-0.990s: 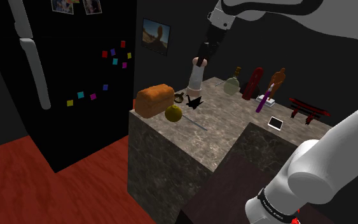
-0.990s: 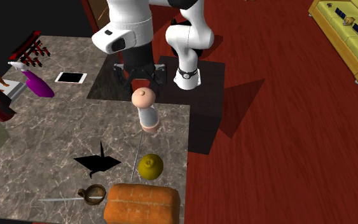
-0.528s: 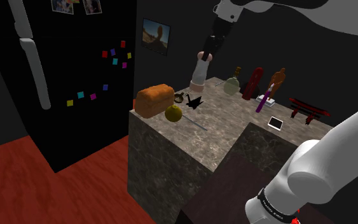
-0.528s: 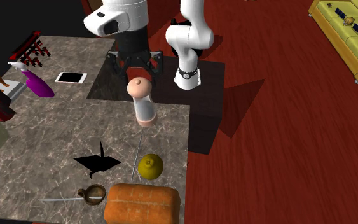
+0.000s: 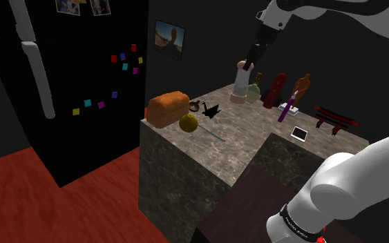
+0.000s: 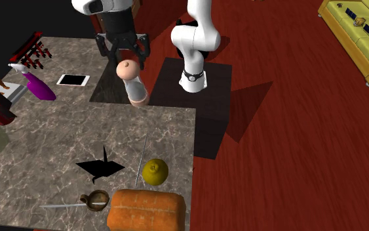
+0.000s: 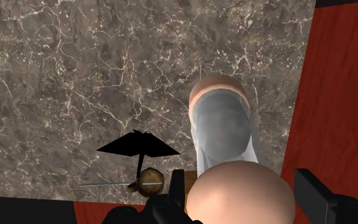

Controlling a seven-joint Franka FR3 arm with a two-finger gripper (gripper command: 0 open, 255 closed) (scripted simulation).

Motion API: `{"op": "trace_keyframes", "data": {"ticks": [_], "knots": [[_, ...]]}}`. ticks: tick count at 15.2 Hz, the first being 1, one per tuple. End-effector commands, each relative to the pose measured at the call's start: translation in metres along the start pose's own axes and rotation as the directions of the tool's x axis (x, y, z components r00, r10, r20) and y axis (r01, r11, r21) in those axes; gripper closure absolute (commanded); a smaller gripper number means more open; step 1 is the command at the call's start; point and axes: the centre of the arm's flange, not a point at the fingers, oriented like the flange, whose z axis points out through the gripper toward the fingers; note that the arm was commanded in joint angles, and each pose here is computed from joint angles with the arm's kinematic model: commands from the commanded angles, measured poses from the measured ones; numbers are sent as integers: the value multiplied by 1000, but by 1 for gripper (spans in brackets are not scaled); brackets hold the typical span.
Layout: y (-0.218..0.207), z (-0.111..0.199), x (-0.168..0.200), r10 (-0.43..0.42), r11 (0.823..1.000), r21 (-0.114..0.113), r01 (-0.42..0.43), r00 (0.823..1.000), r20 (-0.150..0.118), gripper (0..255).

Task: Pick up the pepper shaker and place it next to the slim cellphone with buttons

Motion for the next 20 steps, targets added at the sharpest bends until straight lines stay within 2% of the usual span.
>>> {"op": "trace_keyframes", "data": {"ticks": [1, 20], "knots": [[17, -3, -21, -1, 1000, 0, 1, 1000, 0, 255], [165, -35, -222, -1, 1000, 0, 1, 1000, 0, 255]]}}
